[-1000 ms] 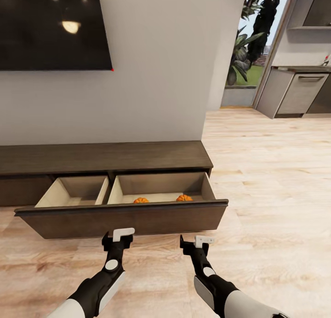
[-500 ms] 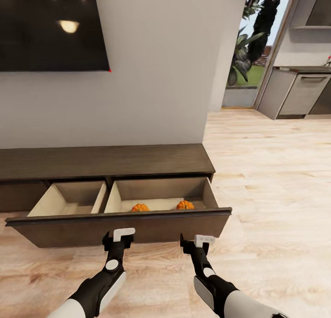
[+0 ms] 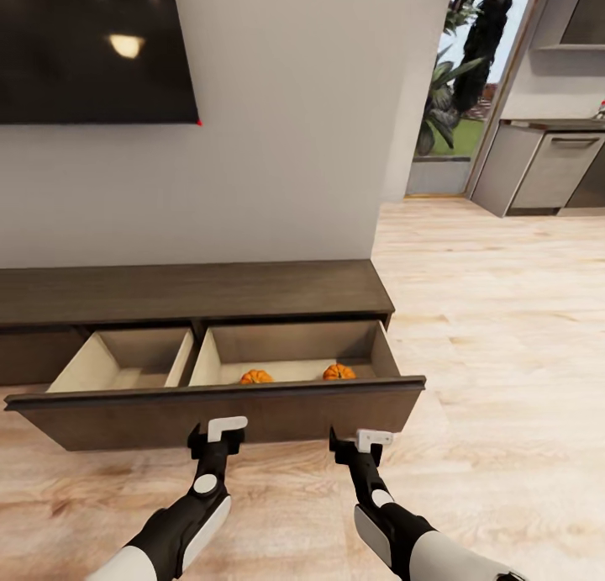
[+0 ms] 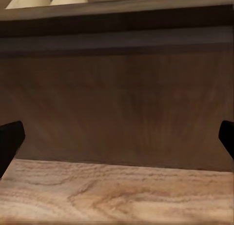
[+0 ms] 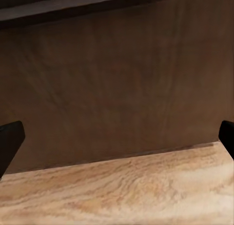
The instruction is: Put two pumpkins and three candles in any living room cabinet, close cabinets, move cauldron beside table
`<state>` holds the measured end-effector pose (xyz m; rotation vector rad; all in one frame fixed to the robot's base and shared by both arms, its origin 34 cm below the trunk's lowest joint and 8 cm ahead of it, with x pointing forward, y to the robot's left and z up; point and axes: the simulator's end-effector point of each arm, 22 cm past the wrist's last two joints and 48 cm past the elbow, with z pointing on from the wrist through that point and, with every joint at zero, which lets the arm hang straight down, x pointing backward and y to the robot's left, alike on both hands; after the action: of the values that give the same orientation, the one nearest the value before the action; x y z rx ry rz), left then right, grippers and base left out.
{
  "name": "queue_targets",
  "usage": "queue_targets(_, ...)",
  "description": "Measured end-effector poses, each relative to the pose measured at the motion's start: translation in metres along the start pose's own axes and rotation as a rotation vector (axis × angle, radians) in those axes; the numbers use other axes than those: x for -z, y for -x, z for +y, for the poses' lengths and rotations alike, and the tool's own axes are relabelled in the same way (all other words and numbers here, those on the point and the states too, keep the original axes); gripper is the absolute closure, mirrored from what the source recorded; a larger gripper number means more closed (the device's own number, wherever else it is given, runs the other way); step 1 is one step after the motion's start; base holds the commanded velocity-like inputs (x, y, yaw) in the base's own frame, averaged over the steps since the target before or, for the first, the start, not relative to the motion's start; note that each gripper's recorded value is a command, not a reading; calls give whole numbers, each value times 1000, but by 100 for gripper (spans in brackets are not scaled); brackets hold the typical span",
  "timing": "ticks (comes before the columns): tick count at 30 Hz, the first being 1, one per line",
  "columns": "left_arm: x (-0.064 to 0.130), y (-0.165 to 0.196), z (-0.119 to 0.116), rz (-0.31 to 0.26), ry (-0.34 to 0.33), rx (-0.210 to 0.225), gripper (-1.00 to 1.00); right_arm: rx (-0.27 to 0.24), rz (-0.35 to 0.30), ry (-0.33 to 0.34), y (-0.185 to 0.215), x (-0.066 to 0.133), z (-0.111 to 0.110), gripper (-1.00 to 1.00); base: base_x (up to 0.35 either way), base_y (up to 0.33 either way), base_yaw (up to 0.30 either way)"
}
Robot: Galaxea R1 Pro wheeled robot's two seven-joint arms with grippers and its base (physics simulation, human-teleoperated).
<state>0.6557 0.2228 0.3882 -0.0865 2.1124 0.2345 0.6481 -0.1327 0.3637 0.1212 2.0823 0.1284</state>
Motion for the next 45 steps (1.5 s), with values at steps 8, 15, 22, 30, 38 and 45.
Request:
queue_targets(8, -5, -18, -3, 5, -2, 3, -100, 0, 0, 0, -17, -5, -3, -100, 0, 0, 0)
queue_targets(15, -9, -34, -6, 5, -4, 0, -100, -4, -3, -5, -32, -9, -6, -100, 0, 0, 0)
queue_targets(22, -12, -42, -8, 2, -10, -6, -100, -39, -27, -59, -36, -11, -20, -100, 0, 0, 0)
queue_targets(30, -11, -42, -20, -1, -63, -16, -100, -44, -30, -65, -35, -11, -21, -100, 3, 0, 0)
queue_targets(38, -10, -43, -22, 1, -67, -13, -100, -44, -30, -63, -35, -11, -20, -100, 161, 0, 0)
queue_targets(45, -10, -43, -21, 2, -66, -10, -100, -43, -31, -62, -35, -11, -19, -100, 167, 0, 0)
